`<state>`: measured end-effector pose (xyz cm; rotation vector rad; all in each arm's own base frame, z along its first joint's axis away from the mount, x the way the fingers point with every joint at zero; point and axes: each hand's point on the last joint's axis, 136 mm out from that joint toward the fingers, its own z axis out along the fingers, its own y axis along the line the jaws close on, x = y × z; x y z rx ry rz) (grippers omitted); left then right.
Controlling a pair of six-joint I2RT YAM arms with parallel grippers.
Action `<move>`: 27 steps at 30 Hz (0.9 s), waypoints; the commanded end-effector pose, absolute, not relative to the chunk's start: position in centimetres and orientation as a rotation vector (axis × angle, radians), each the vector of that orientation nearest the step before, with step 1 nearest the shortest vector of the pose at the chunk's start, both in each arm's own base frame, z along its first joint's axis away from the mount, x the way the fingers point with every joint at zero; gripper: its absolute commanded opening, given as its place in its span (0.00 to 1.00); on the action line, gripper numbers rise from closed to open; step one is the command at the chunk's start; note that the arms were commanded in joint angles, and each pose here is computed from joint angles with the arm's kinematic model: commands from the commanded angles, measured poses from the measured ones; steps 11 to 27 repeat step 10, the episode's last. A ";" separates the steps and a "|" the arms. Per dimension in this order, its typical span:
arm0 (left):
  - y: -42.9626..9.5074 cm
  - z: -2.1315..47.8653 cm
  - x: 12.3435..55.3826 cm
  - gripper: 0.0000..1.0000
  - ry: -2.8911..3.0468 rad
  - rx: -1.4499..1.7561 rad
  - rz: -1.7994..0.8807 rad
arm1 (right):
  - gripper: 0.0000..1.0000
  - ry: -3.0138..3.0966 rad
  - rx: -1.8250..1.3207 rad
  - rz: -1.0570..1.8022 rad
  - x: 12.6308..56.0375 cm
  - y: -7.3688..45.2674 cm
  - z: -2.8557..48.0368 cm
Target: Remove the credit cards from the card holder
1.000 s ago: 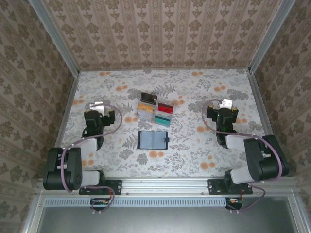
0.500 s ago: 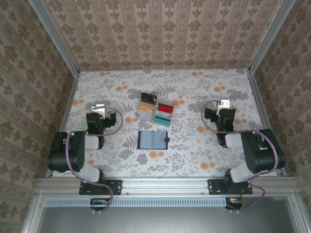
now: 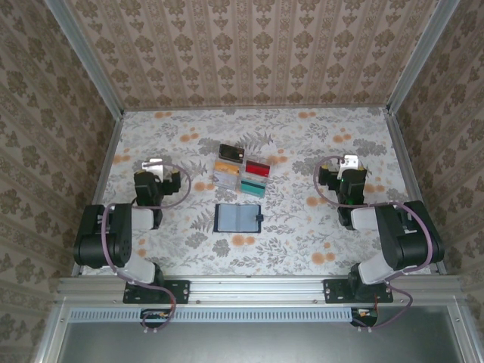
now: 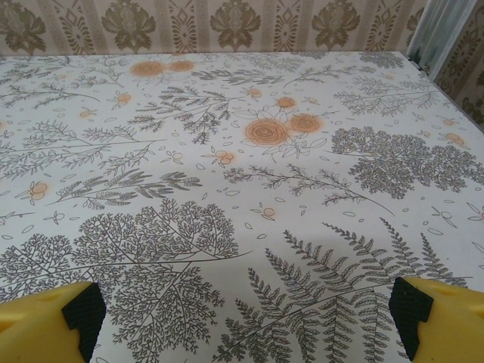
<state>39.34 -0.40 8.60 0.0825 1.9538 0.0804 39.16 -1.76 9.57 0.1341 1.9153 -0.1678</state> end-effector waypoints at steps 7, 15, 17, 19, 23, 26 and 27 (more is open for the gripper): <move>-0.6 9.3 40.1 1.00 1.940 0.111 0.053 | 1.00 1.897 0.143 -0.143 39.6 -1.7 10.0; -0.6 9.3 40.0 1.00 1.937 0.111 0.055 | 1.00 1.892 0.136 -0.137 39.5 -1.6 10.1; -0.6 9.3 40.0 1.00 1.937 0.111 0.055 | 1.00 1.892 0.136 -0.137 39.5 -1.6 10.1; -0.6 9.3 40.0 1.00 1.937 0.111 0.055 | 1.00 1.892 0.136 -0.137 39.5 -1.6 10.1; -0.6 9.3 40.0 1.00 1.937 0.111 0.055 | 1.00 1.892 0.136 -0.137 39.5 -1.6 10.1; -0.6 9.3 40.0 1.00 1.937 0.111 0.055 | 1.00 1.892 0.136 -0.137 39.5 -1.6 10.1; -0.6 9.3 40.0 1.00 1.937 0.111 0.055 | 1.00 1.892 0.136 -0.137 39.5 -1.6 10.1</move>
